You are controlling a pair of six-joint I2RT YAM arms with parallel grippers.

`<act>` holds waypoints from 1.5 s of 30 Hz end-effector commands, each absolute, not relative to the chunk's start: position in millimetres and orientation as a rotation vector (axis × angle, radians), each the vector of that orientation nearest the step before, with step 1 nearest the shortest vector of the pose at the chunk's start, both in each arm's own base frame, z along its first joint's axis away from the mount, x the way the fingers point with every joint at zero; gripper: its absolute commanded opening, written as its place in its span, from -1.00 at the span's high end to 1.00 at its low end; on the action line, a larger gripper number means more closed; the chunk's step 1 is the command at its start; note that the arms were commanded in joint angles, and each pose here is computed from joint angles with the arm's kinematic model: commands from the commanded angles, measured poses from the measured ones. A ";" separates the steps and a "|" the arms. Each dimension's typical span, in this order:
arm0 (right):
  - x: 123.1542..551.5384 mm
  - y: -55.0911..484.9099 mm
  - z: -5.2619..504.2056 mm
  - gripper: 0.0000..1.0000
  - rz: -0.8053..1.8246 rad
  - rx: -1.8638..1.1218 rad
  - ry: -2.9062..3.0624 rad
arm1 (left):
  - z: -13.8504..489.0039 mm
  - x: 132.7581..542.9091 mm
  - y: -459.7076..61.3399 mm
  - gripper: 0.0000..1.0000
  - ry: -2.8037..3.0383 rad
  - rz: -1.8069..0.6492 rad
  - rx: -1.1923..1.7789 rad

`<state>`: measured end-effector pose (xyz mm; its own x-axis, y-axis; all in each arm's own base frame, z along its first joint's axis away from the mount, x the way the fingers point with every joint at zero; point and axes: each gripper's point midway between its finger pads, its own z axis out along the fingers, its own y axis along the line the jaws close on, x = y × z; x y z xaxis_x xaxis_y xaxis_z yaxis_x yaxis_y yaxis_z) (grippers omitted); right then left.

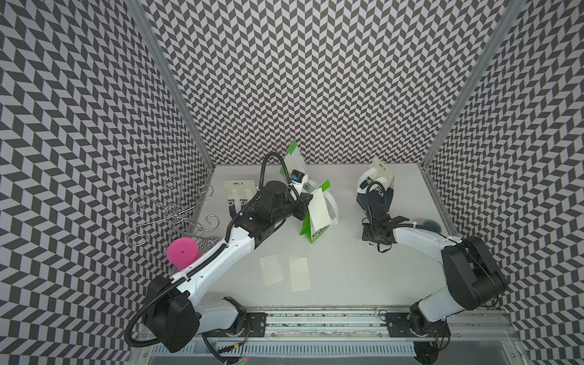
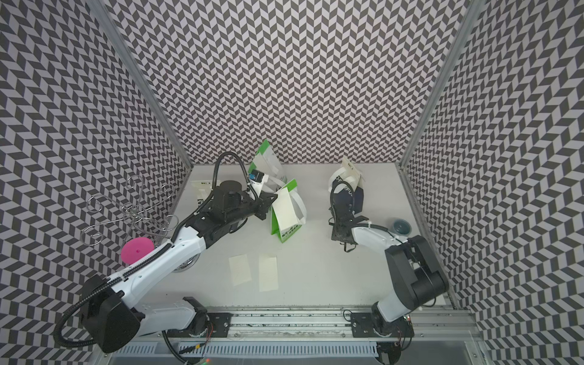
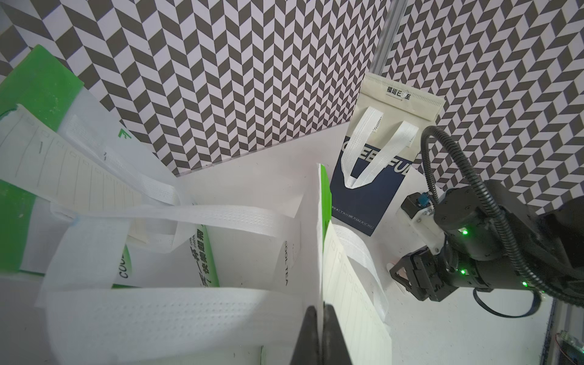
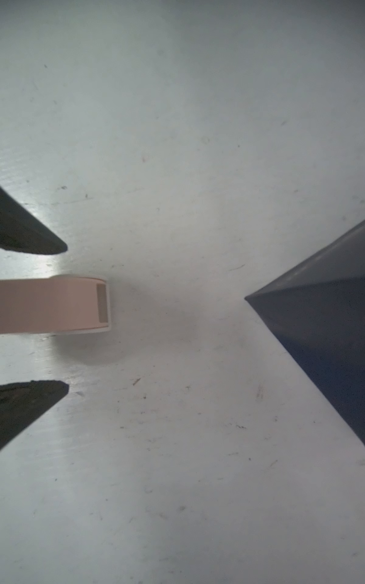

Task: Staple the receipts to the bags
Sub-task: Pick up the stapler from the center of the board.

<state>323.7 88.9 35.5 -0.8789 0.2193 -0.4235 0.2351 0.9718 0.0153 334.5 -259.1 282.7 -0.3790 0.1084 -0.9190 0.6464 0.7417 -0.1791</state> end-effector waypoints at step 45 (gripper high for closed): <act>332.9 236.2 367.3 0.83 0.677 -0.084 1.681 | 263.9 334.2 -263.8 1.00 1.957 -0.631 0.605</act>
<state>339.0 219.1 297.3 -0.4461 0.2162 -0.8685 -0.2793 0.8883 0.3646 337.7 -261.6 282.6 -0.3706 0.1196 -0.9211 0.6513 0.7405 -0.1659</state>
